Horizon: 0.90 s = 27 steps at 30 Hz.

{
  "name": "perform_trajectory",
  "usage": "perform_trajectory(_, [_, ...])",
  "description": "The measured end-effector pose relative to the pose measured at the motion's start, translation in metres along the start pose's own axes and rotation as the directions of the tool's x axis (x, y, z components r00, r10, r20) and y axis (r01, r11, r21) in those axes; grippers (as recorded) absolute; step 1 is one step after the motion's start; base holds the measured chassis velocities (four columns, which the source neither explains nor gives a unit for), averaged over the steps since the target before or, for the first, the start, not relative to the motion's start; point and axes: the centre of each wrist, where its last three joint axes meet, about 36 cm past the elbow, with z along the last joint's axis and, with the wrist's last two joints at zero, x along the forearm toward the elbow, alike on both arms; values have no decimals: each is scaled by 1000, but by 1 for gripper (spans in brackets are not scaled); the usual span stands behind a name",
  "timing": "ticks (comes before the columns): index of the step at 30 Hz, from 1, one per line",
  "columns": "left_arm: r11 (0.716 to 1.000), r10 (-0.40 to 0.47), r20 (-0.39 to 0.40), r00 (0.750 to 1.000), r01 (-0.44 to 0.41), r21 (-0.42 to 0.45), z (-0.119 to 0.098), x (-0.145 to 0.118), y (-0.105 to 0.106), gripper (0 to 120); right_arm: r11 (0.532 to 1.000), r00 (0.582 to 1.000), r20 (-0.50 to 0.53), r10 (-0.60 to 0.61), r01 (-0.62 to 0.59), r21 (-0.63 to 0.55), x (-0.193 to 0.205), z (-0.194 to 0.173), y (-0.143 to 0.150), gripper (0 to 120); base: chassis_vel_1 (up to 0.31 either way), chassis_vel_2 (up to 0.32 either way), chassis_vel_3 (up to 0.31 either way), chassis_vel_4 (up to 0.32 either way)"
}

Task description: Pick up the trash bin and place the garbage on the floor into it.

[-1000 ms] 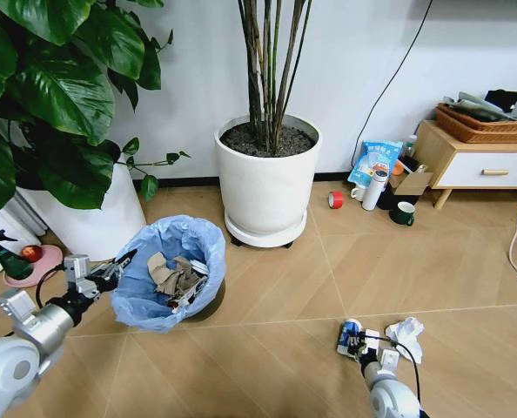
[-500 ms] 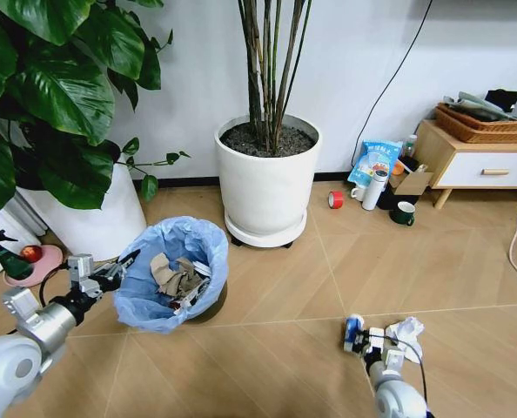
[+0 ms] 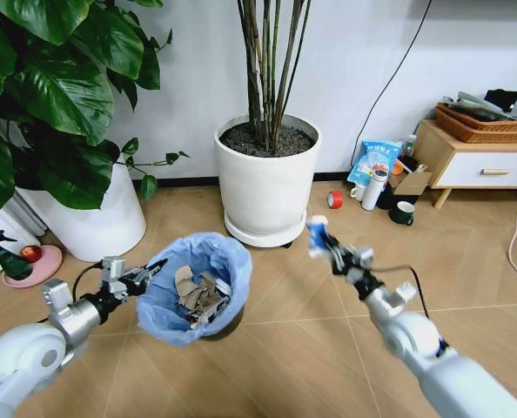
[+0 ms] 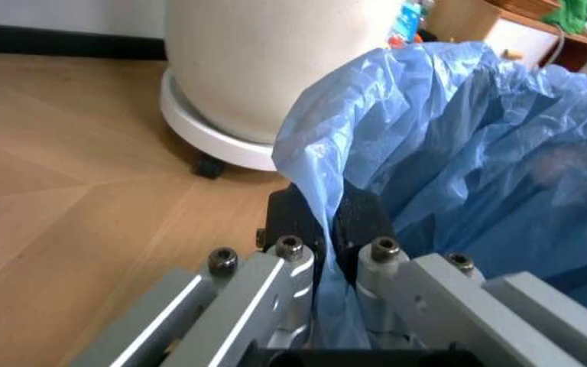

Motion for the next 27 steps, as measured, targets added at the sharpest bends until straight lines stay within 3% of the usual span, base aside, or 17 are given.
perform_trajectory(3, [1000,20,8,1000,-20,-3,-3,-12,6,0,985,984,97,-152,159,-71,-37,-13,10,0,0,0,0,0])
perform_trajectory(8, [999,47,48,998,-47,3,-14,-35,12,0,938,942,133,-308,324,-122,-72,-6,25,0,0,0,0,0])
perform_trajectory(20, [998,55,65,996,-57,36,-16,-56,9,0,876,896,99,-433,445,-186,-104,30,57,0,0,0,0,0])
perform_trajectory(27, [998,49,58,997,-51,44,-15,-56,6,0,873,891,32,-453,450,-187,-97,44,56,22,0,0,0,0])
